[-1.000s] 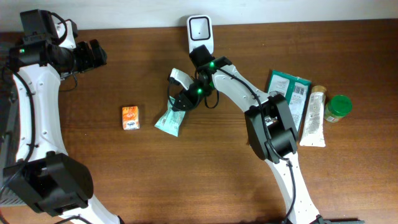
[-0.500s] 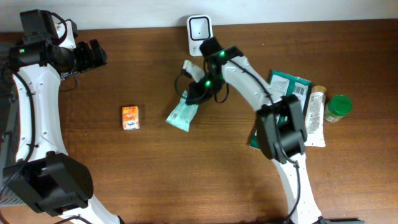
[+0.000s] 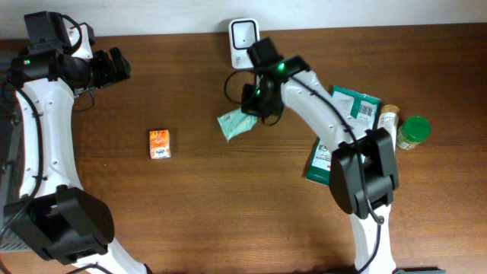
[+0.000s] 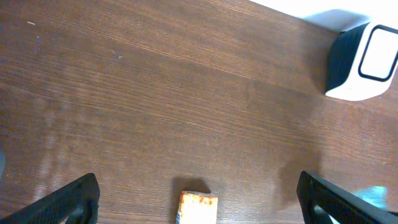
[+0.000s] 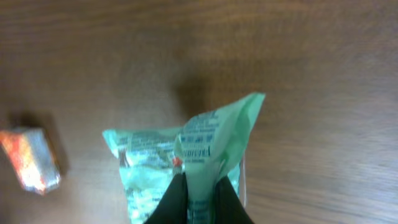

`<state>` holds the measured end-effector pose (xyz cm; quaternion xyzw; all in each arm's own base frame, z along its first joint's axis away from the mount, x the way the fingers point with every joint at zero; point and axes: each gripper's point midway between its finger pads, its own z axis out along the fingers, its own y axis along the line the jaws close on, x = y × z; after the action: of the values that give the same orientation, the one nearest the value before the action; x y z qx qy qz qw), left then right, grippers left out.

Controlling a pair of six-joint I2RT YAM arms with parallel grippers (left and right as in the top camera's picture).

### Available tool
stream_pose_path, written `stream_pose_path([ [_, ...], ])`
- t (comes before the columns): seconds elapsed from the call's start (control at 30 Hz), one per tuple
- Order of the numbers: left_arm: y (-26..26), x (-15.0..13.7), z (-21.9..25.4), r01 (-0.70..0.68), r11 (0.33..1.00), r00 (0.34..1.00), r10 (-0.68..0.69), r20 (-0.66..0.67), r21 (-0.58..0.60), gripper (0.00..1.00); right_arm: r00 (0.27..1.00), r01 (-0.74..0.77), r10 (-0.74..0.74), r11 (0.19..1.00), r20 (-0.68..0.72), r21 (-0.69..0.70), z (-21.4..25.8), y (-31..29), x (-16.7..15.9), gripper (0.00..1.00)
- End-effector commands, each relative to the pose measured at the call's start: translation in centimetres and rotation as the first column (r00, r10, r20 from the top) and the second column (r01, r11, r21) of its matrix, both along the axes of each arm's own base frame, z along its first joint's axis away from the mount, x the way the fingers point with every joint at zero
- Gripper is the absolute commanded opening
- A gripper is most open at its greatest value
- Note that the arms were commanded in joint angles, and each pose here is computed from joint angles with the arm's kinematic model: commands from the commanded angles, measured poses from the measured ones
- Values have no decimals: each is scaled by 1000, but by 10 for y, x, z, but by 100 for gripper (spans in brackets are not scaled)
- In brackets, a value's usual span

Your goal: Scan the item barcode

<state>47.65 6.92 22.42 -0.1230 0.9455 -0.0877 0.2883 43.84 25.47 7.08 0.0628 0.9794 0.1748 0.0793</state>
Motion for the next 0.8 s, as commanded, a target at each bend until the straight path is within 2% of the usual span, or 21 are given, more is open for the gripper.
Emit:
stream_pose_path([
  [0.0,2,1,-7,-9,1000,1000,9,-12,0,99,996,90,-90,996,-22,9,-25,12,-7,4],
  [0.07,2,1,-7,-9,1000,1000,9,-12,0,99,996,83,-83,996,-23,7,-31,13,-10,4],
  [0.1,2,1,-7,-9,1000,1000,9,-13,0,99,997,73,-73,997,-26,2,-32,12,-12,10],
  [0.17,2,1,-7,-9,1000,1000,9,-12,0,100,999,-36,36,999,-6,8,-31,16,-15,39],
  [0.23,2,1,-7,-9,1000,1000,9,-12,0,99,994,-108,108,994,-3,25,-29,15,-17,50],
  [0.27,2,1,-7,-9,1000,1000,9,-12,0,99,991,-135,135,990,-1,29,-28,13,-17,53],
  [0.43,2,1,-7,-9,1000,1000,9,-12,1,99,967,-252,251,968,50,10,-22,-9,-5,58],
  [0.53,2,1,-7,-9,1000,1000,9,-12,0,99,916,-389,383,921,115,31,-24,-3,-1,58],
  [0.77,2,1,-7,-9,1000,1000,9,-13,0,99,906,-422,414,895,84,144,-45,14,-10,53],
])
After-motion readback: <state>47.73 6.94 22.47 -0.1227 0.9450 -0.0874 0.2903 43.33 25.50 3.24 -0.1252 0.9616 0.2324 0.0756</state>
